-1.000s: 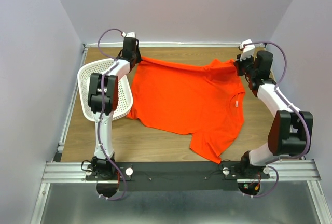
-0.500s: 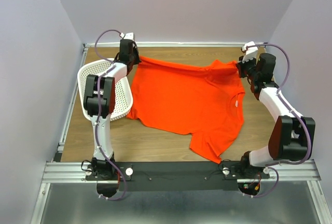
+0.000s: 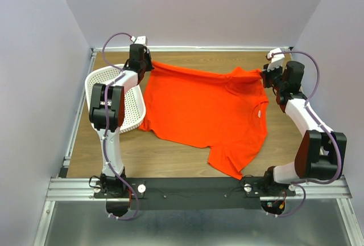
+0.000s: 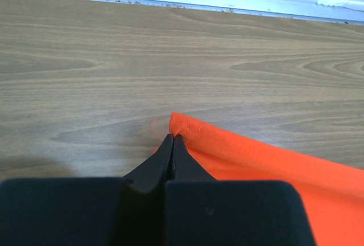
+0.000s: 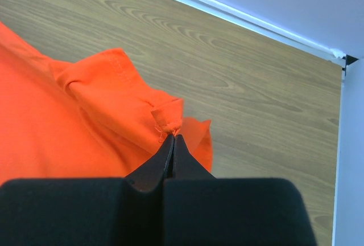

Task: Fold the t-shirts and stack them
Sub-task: Fold the tshirt

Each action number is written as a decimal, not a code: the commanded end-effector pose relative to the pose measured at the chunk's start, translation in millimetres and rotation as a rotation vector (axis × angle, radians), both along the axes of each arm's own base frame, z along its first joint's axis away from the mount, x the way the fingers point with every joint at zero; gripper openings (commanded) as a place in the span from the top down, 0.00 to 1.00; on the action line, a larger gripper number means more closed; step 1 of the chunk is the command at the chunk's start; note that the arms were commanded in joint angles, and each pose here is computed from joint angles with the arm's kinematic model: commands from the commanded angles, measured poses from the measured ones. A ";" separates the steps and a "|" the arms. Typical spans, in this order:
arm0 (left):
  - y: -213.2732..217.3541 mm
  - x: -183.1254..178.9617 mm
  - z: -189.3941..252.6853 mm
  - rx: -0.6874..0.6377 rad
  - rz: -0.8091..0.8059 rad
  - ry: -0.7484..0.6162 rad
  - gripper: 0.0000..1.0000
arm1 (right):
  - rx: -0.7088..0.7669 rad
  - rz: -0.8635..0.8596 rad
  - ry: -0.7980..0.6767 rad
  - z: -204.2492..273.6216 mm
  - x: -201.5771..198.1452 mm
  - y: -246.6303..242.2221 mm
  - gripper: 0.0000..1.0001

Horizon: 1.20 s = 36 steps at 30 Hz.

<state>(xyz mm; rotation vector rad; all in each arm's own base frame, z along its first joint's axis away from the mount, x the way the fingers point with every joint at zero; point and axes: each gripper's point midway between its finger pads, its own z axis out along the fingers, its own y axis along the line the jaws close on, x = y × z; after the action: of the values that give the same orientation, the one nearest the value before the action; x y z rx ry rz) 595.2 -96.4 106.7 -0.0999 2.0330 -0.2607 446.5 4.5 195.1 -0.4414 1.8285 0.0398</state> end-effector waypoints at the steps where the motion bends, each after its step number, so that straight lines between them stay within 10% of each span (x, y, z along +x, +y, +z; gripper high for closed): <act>1: 6.2 -3.3 21.4 0.008 -0.006 -0.043 1.00 | 0.001 0.008 -0.024 5.1 -6.0 -1.3 0.99; 36: 13.2 -23.7 16.9 0.035 0.001 -0.011 1.00 | -0.005 -0.010 0.040 -23.4 -5.6 -7.5 0.99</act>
<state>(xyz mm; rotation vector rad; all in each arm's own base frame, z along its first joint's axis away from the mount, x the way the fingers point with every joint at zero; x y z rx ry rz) 574.0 -91.7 105.5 -0.0832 2.0580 -0.2437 437.2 5.1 172.3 -0.4442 1.8750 0.0647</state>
